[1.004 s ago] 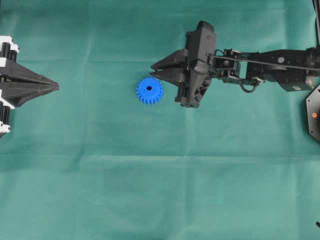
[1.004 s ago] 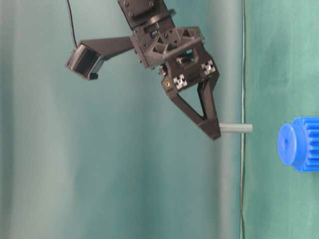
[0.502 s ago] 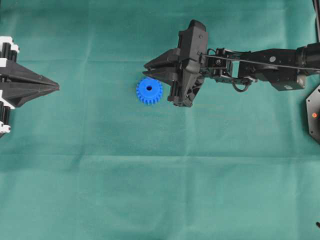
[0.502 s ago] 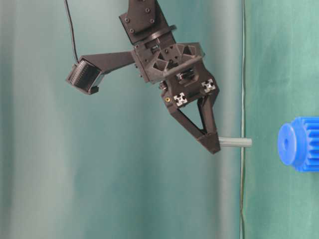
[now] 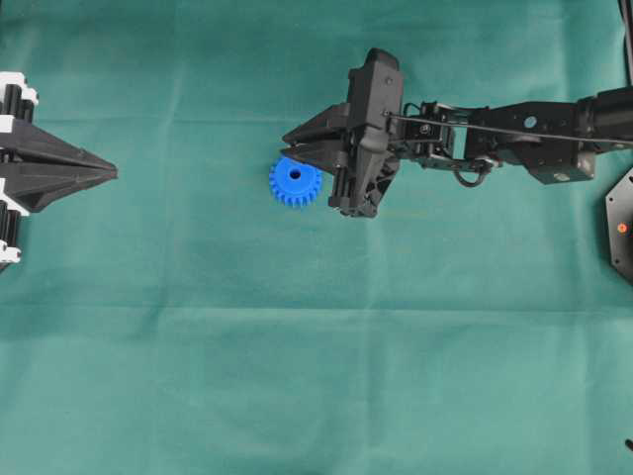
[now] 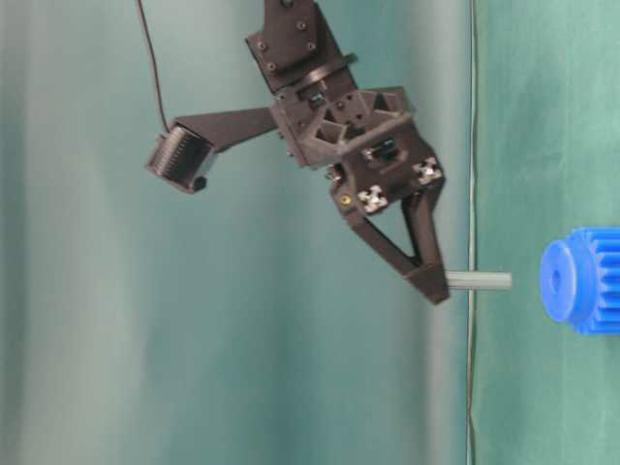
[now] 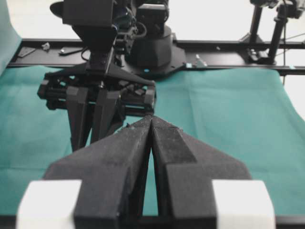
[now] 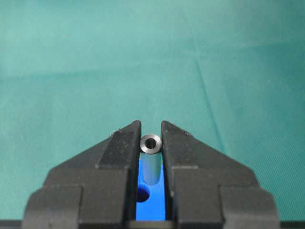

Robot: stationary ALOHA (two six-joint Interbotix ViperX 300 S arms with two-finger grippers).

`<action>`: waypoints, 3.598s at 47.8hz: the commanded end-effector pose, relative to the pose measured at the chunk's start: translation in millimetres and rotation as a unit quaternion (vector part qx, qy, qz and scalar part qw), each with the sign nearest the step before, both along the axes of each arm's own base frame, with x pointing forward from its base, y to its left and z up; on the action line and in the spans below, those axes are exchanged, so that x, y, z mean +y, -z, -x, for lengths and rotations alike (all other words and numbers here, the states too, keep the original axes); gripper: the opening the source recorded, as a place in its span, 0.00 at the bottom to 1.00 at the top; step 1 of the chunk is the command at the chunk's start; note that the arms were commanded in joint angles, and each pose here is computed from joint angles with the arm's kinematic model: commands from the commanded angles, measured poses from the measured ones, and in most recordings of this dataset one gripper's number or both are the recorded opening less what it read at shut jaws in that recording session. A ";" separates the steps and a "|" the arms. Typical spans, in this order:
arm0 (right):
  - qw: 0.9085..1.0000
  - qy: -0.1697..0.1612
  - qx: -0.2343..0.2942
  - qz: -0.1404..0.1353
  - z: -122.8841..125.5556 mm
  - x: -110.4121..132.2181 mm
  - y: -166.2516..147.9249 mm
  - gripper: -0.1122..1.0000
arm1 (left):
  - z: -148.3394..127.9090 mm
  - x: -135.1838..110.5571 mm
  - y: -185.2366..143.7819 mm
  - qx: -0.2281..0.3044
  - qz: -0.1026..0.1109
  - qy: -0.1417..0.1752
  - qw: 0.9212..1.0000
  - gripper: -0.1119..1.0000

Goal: Insert the shaft placed at a random location into the center hole of the small gear at another random location.
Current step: 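Carry the shaft left with the right gripper over the blue gear, then align the held shaft above the blue gear's center hole, then lower the shaft into the gear's center hole with the right gripper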

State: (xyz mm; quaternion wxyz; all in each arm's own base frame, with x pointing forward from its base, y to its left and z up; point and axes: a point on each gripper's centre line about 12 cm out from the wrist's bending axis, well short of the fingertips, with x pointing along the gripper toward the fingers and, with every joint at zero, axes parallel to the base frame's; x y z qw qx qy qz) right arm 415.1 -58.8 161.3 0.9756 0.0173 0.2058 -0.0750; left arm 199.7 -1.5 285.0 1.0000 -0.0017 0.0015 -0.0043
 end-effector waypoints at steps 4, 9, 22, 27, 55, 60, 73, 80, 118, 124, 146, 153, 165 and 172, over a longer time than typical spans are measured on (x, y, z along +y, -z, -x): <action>1.000 -0.001 -0.018 0.006 -7.7 -0.7 -7.3 0.22 | -2.3 0.3 -6.6 -0.008 0.000 -0.001 1.000 0.10; 1.000 0.000 -0.012 0.003 -8.2 -0.8 -0.2 0.22 | -2.3 0.3 -6.6 -0.008 0.000 -0.001 1.000 0.10; 1.000 0.000 -0.008 0.000 -10.4 0.6 9.3 0.22 | -2.3 1.8 -6.6 -0.008 0.000 -0.004 1.000 0.10; 1.000 0.001 -0.006 -0.001 -10.7 0.4 11.6 0.22 | -2.3 1.8 -6.4 -0.007 0.000 -0.004 1.000 0.10; 1.000 0.002 -0.030 0.002 -7.7 0.8 -11.1 0.22 | -2.1 1.8 -5.3 -0.002 0.000 -0.005 1.000 0.10; 0.999 0.000 -0.037 0.004 -6.0 1.2 -18.4 0.22 | -1.9 2.1 -5.4 -0.002 0.000 -0.005 1.000 0.10; 0.999 -0.004 -0.041 0.004 -5.6 5.1 -21.8 0.22 | -1.9 1.8 -5.4 -0.002 0.000 -0.005 1.000 0.10; 0.999 -0.004 -0.040 0.003 -5.3 5.8 -21.2 0.22 | -1.6 1.8 -5.3 -0.001 0.000 -0.005 1.000 0.10; 1.000 -0.004 -0.016 0.002 -7.7 5.2 9.0 0.22 | -1.4 1.8 -5.6 -0.002 0.000 -0.005 1.000 0.10; 1.000 -0.003 -0.012 0.000 -8.0 5.1 13.3 0.22 | -1.4 1.8 -6.5 -0.003 0.000 -0.005 1.000 0.10; 1.000 0.002 0.002 -0.004 -9.9 4.2 35.5 0.22 | -1.4 1.8 -5.5 -0.001 -0.001 -0.005 1.000 0.10; 1.000 0.001 0.012 -0.005 -9.5 4.3 44.4 0.22 | -1.3 1.8 -5.1 0.001 0.000 -0.005 1.000 0.10; 1.000 0.002 0.018 -0.006 -8.1 4.4 49.0 0.22 | -1.1 1.8 -5.4 0.000 -0.001 -0.005 1.000 0.10; 1.000 0.001 0.020 -0.006 -6.8 4.6 50.3 0.22 | -1.1 1.8 -5.4 0.000 -0.001 -0.005 1.000 0.10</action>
